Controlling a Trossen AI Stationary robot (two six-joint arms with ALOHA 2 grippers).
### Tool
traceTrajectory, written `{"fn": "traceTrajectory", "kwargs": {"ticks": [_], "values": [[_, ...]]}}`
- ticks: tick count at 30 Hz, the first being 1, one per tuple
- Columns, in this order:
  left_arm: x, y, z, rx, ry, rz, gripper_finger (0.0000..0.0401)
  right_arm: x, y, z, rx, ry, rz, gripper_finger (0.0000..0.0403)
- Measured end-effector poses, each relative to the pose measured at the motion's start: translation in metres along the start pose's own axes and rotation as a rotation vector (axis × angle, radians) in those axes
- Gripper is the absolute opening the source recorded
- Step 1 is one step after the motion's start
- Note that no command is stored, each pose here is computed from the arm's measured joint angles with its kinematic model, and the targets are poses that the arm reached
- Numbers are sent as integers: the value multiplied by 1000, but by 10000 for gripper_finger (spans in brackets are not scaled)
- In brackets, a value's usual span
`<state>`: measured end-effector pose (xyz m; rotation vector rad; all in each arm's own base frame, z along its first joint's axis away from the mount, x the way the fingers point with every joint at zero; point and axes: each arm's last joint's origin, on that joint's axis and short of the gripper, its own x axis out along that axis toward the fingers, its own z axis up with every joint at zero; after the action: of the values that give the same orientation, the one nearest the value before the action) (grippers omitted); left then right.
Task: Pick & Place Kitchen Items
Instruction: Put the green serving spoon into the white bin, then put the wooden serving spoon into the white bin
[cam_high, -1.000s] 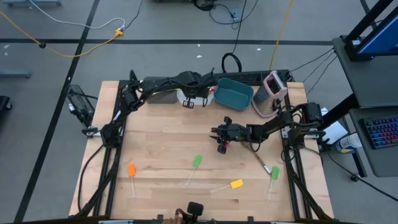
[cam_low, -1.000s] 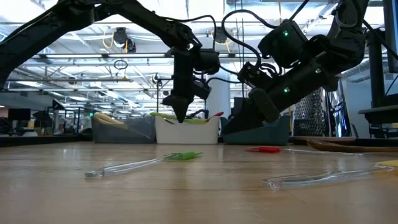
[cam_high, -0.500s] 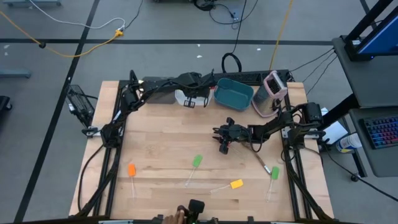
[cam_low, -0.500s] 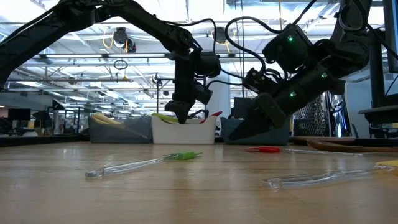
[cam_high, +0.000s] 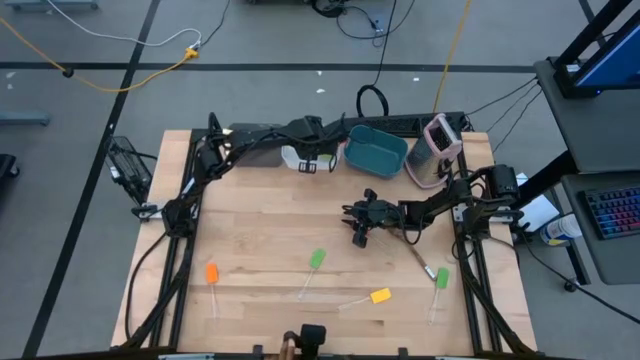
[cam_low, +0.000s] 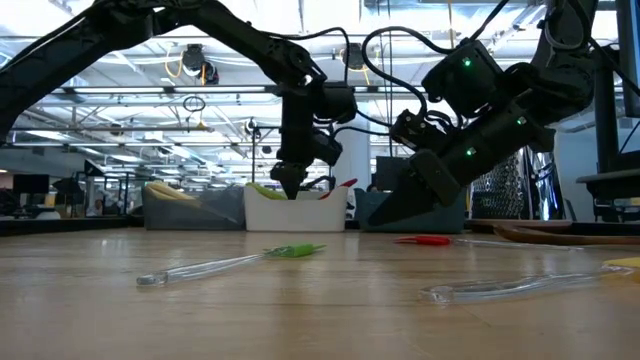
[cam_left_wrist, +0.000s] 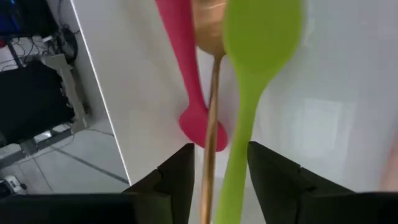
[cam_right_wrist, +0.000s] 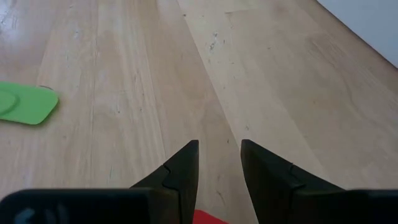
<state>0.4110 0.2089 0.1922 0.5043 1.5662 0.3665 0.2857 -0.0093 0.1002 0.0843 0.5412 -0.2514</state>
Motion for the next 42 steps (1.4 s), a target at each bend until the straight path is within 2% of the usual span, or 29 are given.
{"fn": "traceTrajectory", "kwargs": {"ticks": [6,15,20,24,28,37,42], "values": [[-17,-11,7,37,-39,-9,153,0,0,1,-28,-10,0,116],[-71,-17,5,7,-130,15,138,0,0,6,-21,-64,6,116],[-110,-25,1,-118,-228,-30,138,0,0,6,-21,-66,6,116],[-139,-37,-1,-264,-316,-151,136,0,0,7,-19,-73,7,116],[-169,-55,-7,-412,-338,-245,136,0,0,7,-21,-70,6,122],[-230,-91,-34,-485,-341,-320,136,0,1,8,-34,-80,6,173],[-253,-111,-50,-612,-296,-319,136,0,1,8,-25,-80,7,196]]}}
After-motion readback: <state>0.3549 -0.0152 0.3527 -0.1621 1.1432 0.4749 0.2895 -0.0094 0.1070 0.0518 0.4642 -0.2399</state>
